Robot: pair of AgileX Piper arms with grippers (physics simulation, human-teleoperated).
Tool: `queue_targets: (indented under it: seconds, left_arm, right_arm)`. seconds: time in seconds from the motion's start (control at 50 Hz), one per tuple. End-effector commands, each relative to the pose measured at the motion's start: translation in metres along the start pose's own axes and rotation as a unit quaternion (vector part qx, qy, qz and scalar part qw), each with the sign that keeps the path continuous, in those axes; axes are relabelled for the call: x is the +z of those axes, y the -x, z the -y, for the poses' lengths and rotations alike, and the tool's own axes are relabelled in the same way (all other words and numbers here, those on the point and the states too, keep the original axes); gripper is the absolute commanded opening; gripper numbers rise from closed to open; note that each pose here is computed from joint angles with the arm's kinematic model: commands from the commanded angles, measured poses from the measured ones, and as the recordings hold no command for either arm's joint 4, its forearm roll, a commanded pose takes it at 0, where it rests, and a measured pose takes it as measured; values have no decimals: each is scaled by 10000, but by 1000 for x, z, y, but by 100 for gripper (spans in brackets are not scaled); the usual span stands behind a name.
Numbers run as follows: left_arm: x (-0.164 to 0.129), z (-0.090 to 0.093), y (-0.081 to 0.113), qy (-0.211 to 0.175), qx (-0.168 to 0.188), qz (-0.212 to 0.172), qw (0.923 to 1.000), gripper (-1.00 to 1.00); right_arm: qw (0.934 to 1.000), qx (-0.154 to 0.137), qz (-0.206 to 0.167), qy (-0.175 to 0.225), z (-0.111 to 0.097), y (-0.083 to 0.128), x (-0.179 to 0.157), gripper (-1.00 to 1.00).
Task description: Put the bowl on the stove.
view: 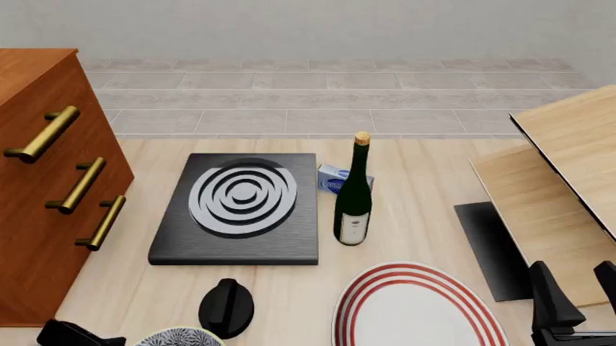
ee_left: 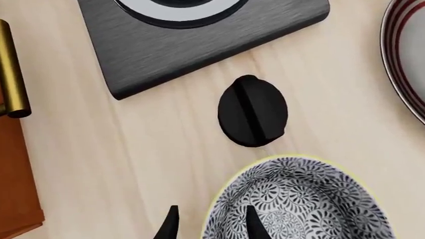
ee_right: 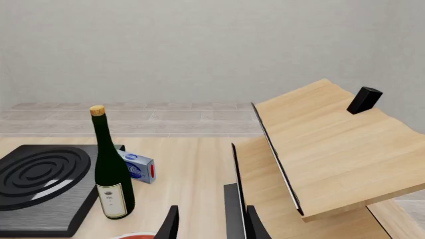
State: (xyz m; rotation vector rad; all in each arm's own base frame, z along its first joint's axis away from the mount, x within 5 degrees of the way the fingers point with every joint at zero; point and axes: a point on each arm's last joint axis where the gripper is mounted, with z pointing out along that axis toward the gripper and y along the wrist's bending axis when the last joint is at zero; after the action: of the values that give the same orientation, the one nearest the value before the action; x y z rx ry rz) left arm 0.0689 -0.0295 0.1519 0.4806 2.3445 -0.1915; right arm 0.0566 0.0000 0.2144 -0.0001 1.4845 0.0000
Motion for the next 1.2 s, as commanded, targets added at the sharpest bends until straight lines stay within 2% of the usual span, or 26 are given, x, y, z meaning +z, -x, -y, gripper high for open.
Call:
queue_targets:
  seconds: [0.02,0.04,0.06,0.12,0.26,0.28,0.32,0.46,0.56,0.6,0.68,0.7,0.72,0.8,0.82,0.94,1.0,1.02,1.04,1.06,1.08,1.1,1.14,1.16,1.18,1.2]
  left_arm:
    - [6,0,-2,-6,42,-43,10000,100]
    - [4,0,-2,14,157,39,9999,100]
    - [2,-2,-2,72,215,72,9997,-100]
    - [1,0,-2,-1,420,104,9991,-100]
    - [1,2,4,-78,504,113,9986,-100]
    - [2,4,5,-159,618,82,9979,-100]
    - [3,4,7,-161,596,73,9981,-100]
    - [11,5,10,-208,878,-42,9959,-100]
    - [23,4,2,-160,1243,-271,9917,-100]
    - [25,5,4,-209,1244,-300,9916,-100]
    - [20,10,10,-366,1513,-297,9874,-100]
    - [19,10,12,-367,1451,-318,9882,-100]
    - [17,13,14,-480,1715,-271,9836,-100]
    - [10,16,22,-583,1878,-230,9802,-100]
    - [10,18,22,-646,2025,-238,9769,-100]
    - [5,20,22,-747,2342,-326,9688,-100]
    - [-3,19,29,-717,2384,-259,9682,-100]
    - [-13,19,36,-693,2513,-119,9654,-100]
    - [-19,19,43,-687,2446,-36,9672,-100]
    - [-28,19,50,-696,2508,113,9655,-100]
    - [-28,19,50,-696,2509,113,9655,-100]
    - [-47,18,64,-620,2551,440,9639,-100]
    - [-62,13,72,-420,2591,690,9625,-100]
    - [-72,13,83,-396,2441,832,9654,-100]
    - [-72,13,83,-396,2441,832,9654,-100]
    - [-89,8,92,-148,2494,1110,9619,-100]
  right_arm:
    - [10000,1,-1,-2,0,0,0,100]
    - [10000,0,0,0,0,0,0,100]
    - [10000,0,1,0,0,0,0,100]
    - [10000,0,0,0,0,0,0,100]
    - [10000,1,0,-1,0,0,0,100]
    - [10000,0,0,1,0,0,0,100]
    - [10000,0,0,0,0,0,0,100]
    - [10000,-1,0,0,0,0,0,100]
    - [10000,0,0,0,0,0,0,100]
    - [10000,1,1,0,0,0,0,100]
    - [10000,-1,0,0,0,0,0,100]
    - [10000,-1,0,-1,0,0,0,100]
    - [10000,-1,1,0,0,0,0,100]
    - [10000,0,0,0,0,0,0,100]
    - [10000,0,0,0,0,0,0,100]
    - [10000,0,0,0,0,0,0,100]
    - [10000,1,0,-1,0,0,0,100]
    - [10000,-1,-1,0,0,0,0,100]
    - [10000,0,0,-1,0,0,0,100]
    - [10000,1,0,0,0,0,0,100]
    - [10000,1,0,0,0,0,0,100]
    - [10000,1,-1,0,0,0,0,100]
    - [10000,0,-1,1,0,0,0,100]
    - [10000,0,0,0,0,0,0,100]
    - [10000,0,0,0,0,0,0,100]
    - [10000,-1,0,0,0,0,0,100]
